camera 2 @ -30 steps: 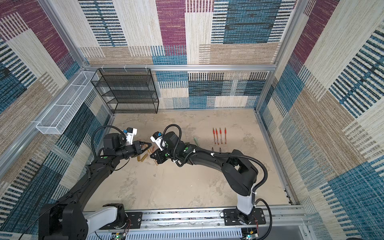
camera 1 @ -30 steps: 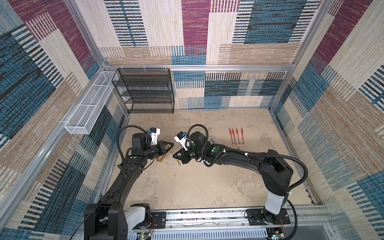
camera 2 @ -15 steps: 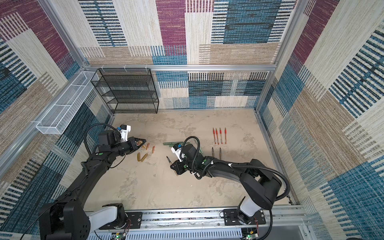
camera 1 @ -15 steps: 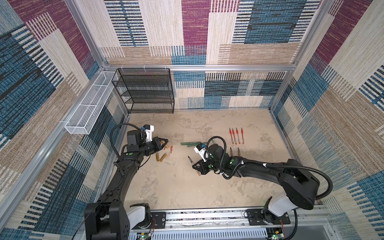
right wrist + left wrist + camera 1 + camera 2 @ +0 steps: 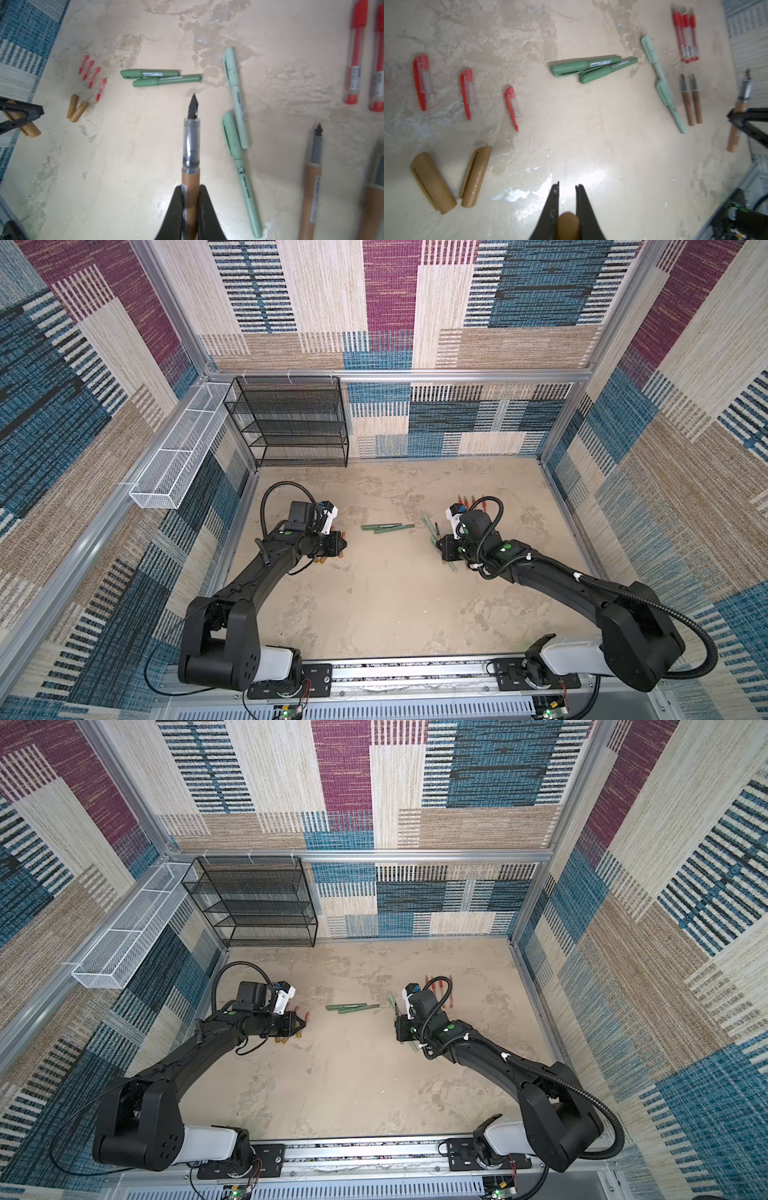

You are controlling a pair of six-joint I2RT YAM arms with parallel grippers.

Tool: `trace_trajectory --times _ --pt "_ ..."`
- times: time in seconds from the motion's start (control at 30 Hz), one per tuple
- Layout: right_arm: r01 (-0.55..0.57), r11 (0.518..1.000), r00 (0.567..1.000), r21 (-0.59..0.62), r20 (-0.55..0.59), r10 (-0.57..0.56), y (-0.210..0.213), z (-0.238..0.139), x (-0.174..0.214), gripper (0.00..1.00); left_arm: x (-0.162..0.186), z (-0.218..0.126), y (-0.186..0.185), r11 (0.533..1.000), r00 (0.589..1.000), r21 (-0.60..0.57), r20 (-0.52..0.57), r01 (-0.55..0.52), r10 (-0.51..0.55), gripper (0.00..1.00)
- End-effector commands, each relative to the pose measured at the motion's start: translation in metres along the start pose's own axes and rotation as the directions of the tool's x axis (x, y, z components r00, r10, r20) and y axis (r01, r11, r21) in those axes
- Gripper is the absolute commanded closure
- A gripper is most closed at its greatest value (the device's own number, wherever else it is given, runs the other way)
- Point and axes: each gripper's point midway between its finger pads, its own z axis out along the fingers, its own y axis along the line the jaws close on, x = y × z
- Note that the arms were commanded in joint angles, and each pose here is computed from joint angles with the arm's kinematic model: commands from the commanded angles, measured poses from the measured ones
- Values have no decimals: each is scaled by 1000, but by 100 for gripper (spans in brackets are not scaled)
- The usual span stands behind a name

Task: Open the pen caps
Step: 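Lower the tan cap by the other caps while right carries marker to pens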

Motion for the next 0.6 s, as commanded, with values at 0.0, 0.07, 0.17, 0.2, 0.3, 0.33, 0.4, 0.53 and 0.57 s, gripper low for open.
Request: trace_trajectory --times 0.0,0.07,0.17,0.2,0.3,0.33,0.4,0.53,0.57 --pt "-24 994 1000 103 -7 25 -30 0 0 100 9 10 19 993 996 -96 -67 -67 60 100" --pt "-45 992 999 117 -18 47 -40 5 2 100 12 17 23 993 994 -102 -100 -62 52 100" --pt "-47 990 998 132 -37 53 -51 16 5 100 14 27 29 992 991 -114 -126 -58 43 100" --pt "-46 990 998 135 -46 52 -55 20 6 100 13 30 29 992 990 -114 -132 -58 43 98" --pt "-54 988 994 143 -88 67 -64 31 12 100 17 37 31 992 984 -113 -172 -61 40 97" --pt "-52 988 992 143 -103 68 -66 34 14 99 17 38 33 991 982 -120 -184 -66 43 96" --pt "-40 988 992 149 -114 57 -69 37 16 97 19 40 37 987 980 -136 -194 -81 54 94" --pt "-37 982 991 187 -123 61 -79 40 18 92 26 47 46 982 972 -160 -228 -101 63 86" --pt "-40 981 989 189 -130 65 -80 40 20 91 26 48 50 978 970 -176 -236 -109 66 85"
